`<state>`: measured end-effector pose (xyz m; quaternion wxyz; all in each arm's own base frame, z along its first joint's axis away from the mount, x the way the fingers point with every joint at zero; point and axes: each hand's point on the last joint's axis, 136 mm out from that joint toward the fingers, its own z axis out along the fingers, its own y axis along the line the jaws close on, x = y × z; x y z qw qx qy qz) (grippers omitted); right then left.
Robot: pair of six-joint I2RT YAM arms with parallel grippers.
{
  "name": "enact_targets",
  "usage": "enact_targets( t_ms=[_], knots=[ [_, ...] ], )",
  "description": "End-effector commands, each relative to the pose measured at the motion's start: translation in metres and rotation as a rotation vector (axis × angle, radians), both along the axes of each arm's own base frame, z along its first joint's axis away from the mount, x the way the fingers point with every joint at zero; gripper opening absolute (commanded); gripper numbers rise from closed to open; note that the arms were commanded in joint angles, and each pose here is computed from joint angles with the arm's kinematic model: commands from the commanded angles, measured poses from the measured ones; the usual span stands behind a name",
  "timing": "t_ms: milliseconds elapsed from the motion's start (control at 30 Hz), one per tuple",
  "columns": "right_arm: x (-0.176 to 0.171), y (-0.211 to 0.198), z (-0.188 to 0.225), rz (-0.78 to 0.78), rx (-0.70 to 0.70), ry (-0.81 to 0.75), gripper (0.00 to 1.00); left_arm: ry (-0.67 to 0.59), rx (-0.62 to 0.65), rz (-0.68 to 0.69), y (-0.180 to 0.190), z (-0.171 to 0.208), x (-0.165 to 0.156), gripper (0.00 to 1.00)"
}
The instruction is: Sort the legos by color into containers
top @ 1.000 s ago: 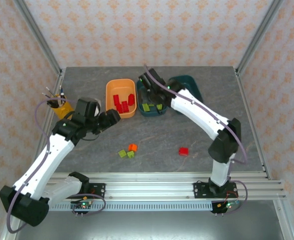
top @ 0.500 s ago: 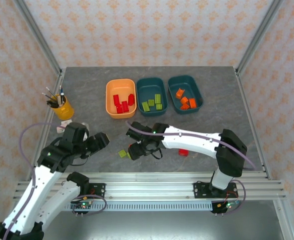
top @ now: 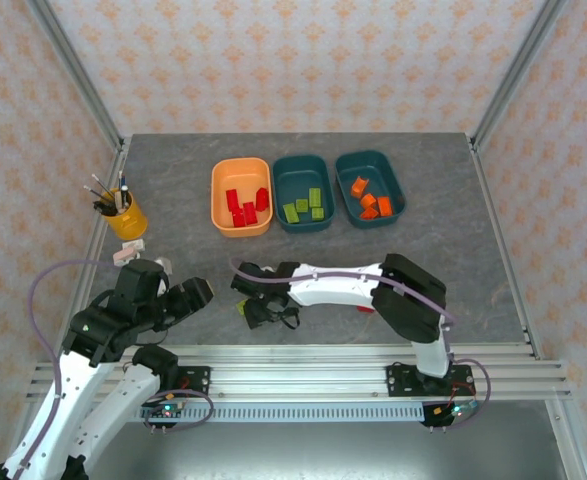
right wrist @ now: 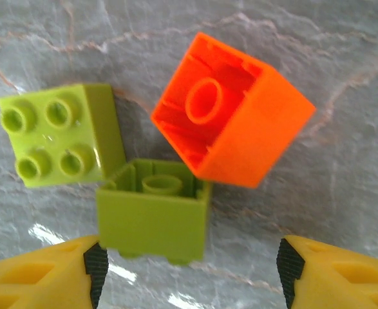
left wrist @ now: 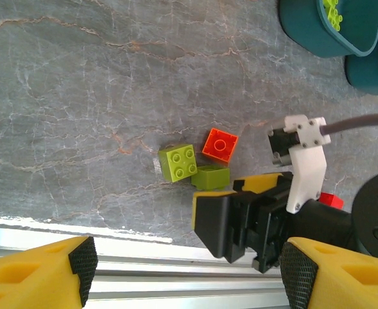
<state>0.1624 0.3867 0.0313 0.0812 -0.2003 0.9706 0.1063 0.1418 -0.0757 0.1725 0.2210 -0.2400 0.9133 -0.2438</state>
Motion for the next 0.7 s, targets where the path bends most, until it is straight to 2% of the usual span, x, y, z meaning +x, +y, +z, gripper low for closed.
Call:
enact_targets(
  t_ms=[0,400,533,667],
  knots=[
    [0.012,0.014,0.004,-0.028,0.020,-0.047,0.69,0.019,-0.006,-0.008,0.000,-0.002,-0.008,0.78],
    [0.021,0.011,-0.008,-0.038,-0.046,-0.077,0.42,0.002,-0.025,0.007,0.000,0.002,-0.009,0.78],
    [0.020,0.008,-0.002,-0.045,-0.047,-0.081,0.36,-0.001,-0.040,-0.002,-0.003,0.001,-0.008,0.78],
    [0.022,0.001,0.022,-0.057,-0.026,-0.111,0.33,-0.037,-0.098,-0.026,-0.015,0.009,0.002,0.78]
  ],
)
